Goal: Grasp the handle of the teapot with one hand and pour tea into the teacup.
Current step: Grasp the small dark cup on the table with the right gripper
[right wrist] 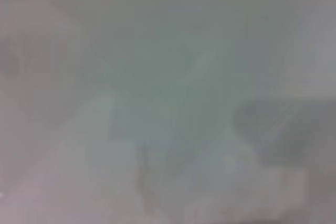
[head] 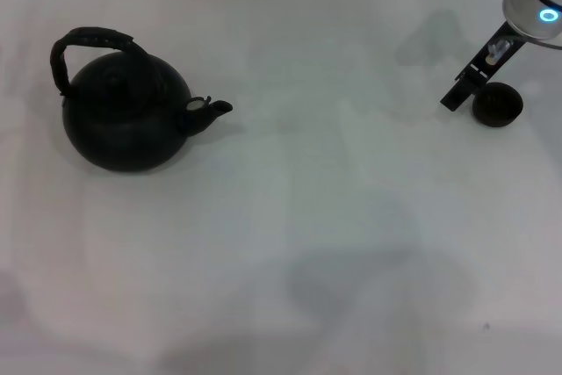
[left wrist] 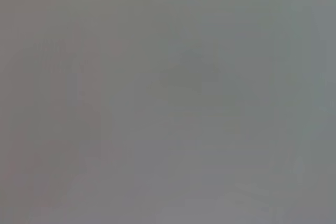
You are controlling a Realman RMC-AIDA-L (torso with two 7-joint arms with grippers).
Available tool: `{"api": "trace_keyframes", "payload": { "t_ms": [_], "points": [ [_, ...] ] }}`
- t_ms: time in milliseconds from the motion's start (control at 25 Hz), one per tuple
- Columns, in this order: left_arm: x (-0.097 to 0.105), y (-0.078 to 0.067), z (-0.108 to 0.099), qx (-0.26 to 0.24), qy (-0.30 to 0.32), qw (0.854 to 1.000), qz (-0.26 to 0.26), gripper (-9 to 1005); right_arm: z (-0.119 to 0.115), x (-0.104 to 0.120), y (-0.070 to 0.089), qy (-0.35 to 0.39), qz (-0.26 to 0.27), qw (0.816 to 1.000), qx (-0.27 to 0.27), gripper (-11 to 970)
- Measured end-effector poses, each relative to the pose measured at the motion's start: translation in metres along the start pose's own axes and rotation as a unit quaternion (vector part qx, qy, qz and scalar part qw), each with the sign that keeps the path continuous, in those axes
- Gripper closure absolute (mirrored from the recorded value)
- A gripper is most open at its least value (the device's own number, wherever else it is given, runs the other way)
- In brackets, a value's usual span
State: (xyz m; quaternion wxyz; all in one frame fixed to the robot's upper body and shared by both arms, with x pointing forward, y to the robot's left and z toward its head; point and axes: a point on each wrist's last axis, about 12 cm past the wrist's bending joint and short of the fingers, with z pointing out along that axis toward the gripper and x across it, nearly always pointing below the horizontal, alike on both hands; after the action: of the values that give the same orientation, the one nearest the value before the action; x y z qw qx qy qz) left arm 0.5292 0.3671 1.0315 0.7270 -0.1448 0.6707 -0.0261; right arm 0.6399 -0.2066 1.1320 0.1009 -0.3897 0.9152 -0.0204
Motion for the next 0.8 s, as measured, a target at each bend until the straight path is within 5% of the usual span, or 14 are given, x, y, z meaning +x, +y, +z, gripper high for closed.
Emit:
{"api": "trace_keyframes", "payload": {
  "t_ms": [800],
  "points": [
    [0.003, -0.003, -0.002, 0.002, 0.003, 1.000, -0.003, 269, 0.017, 0.010, -0.002, 0.009, 0.005, 1.000, 0.003, 135]
  ]
}}
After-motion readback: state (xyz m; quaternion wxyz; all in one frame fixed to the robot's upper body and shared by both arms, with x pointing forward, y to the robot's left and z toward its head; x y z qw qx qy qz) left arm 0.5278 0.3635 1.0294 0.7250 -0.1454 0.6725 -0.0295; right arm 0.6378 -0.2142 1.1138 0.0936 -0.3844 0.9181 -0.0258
